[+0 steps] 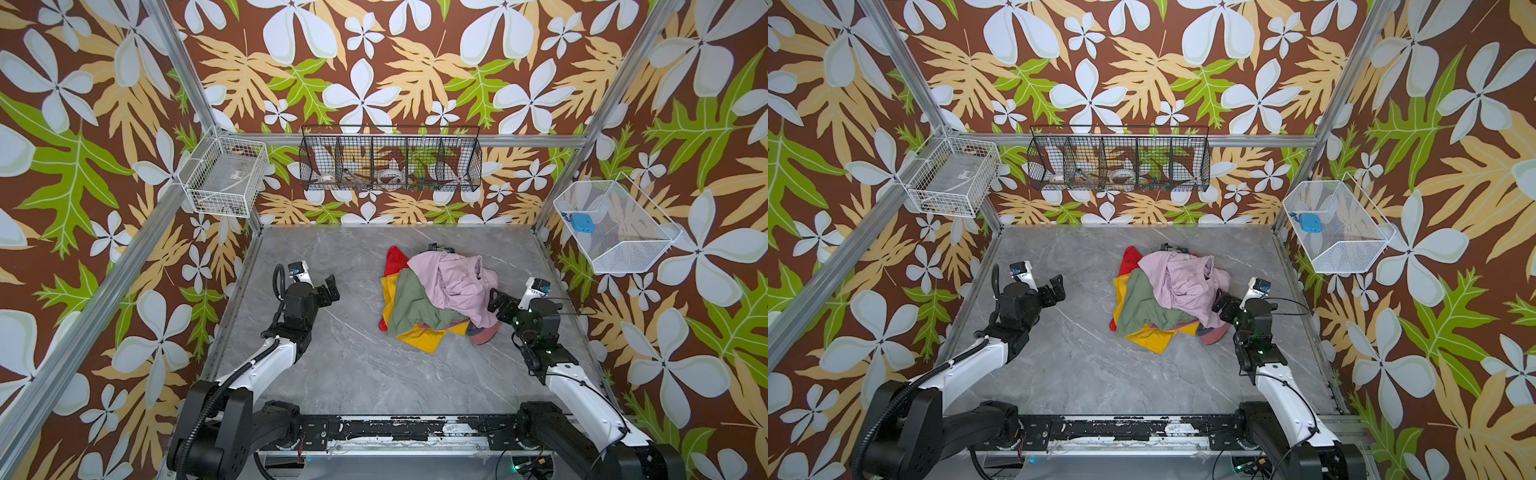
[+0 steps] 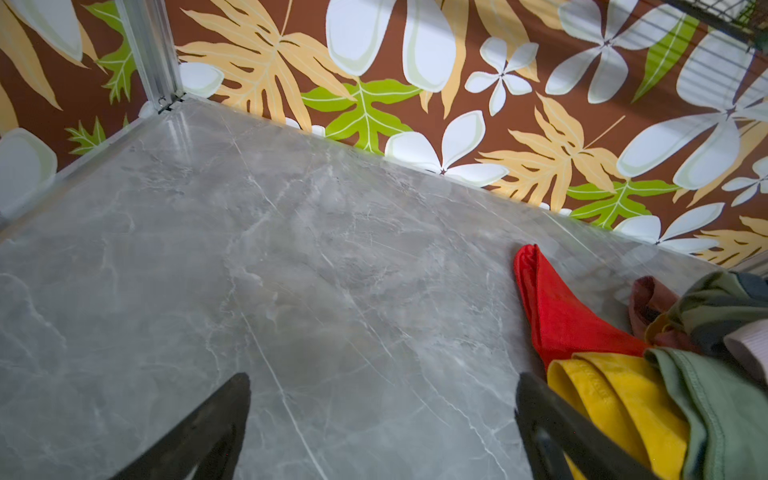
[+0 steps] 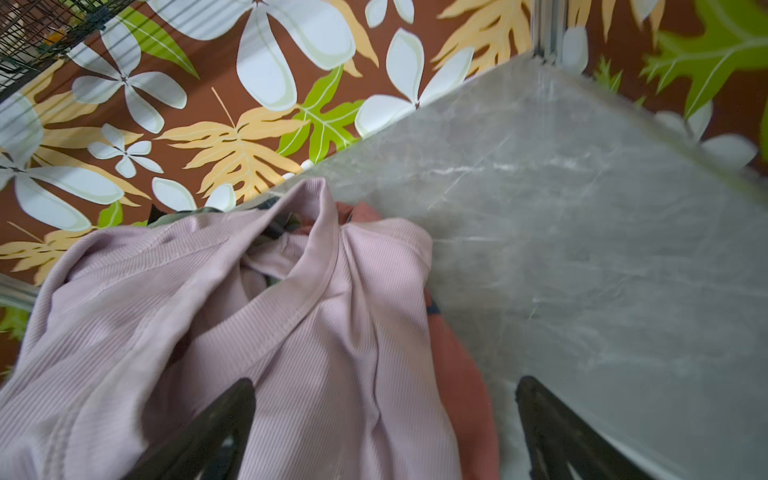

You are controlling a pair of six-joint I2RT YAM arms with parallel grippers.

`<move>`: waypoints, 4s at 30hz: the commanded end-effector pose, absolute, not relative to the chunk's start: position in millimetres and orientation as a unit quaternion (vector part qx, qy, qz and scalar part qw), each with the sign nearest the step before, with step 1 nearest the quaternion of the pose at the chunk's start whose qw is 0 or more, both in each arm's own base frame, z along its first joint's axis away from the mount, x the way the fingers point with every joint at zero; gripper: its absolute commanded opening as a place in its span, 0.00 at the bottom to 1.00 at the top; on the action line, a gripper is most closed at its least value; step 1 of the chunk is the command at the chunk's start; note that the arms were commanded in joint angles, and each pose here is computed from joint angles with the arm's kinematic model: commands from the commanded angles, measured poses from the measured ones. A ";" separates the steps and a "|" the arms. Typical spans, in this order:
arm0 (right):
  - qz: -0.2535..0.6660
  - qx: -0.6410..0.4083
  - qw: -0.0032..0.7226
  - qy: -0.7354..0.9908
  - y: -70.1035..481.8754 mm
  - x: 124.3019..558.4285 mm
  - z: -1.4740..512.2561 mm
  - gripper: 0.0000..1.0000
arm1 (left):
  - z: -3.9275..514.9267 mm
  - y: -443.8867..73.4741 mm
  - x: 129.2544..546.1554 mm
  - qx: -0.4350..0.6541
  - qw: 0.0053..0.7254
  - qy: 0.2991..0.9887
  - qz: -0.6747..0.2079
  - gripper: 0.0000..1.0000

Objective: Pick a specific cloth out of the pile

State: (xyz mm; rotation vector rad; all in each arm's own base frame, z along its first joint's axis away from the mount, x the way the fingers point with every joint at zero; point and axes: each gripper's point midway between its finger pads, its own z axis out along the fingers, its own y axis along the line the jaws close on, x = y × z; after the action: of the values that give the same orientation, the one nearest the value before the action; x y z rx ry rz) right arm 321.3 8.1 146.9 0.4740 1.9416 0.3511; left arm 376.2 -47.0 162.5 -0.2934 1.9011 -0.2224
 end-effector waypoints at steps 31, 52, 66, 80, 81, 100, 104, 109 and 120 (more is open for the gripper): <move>0.179 0.288 0.305 0.890 50.0 260.0 53.5 0.69 | 153.8 -60.2 381.6 -0.119 0.560 0.811 -0.120 1.00; 0.160 0.247 0.283 0.913 61.4 285.6 38.8 0.34 | 149.8 -58.5 377.6 -0.121 0.557 0.814 -0.116 1.00; 0.187 0.246 0.360 0.881 58.1 289.4 106.2 0.00 | 148.6 -62.1 377.3 -0.112 0.555 0.815 -0.122 1.00; 0.197 0.218 0.419 0.859 58.4 289.6 186.9 0.00 | 152.1 -96.2 381.7 -0.087 0.549 0.809 -0.190 1.00; 0.196 0.218 0.421 0.858 57.7 289.2 188.4 0.00 | 152.5 -103.1 382.1 -0.079 0.547 0.810 -0.196 1.00; 0.183 0.190 0.468 0.843 55.6 304.8 247.4 0.00 | 158.7 -281.6 376.1 0.102 0.494 0.804 -0.316 1.00; 0.187 0.170 0.486 0.837 59.2 311.9 271.4 0.00 | 155.3 -291.9 375.3 0.099 0.490 0.804 -0.321 1.00; 0.197 0.149 0.493 0.834 65.1 312.8 289.4 0.00 | 155.8 -307.6 377.2 0.111 0.496 0.806 -0.303 1.00; 0.215 0.106 0.541 0.806 71.6 308.9 349.5 0.00 | 121.9 -342.9 387.5 0.130 0.466 0.837 -0.254 1.00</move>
State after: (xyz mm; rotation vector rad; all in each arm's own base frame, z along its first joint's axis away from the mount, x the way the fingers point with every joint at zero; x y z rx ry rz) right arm 303.9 70.0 312.0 0.3118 2.0258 0.5026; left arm 385.1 -343.8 127.2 0.3317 2.0352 -0.6646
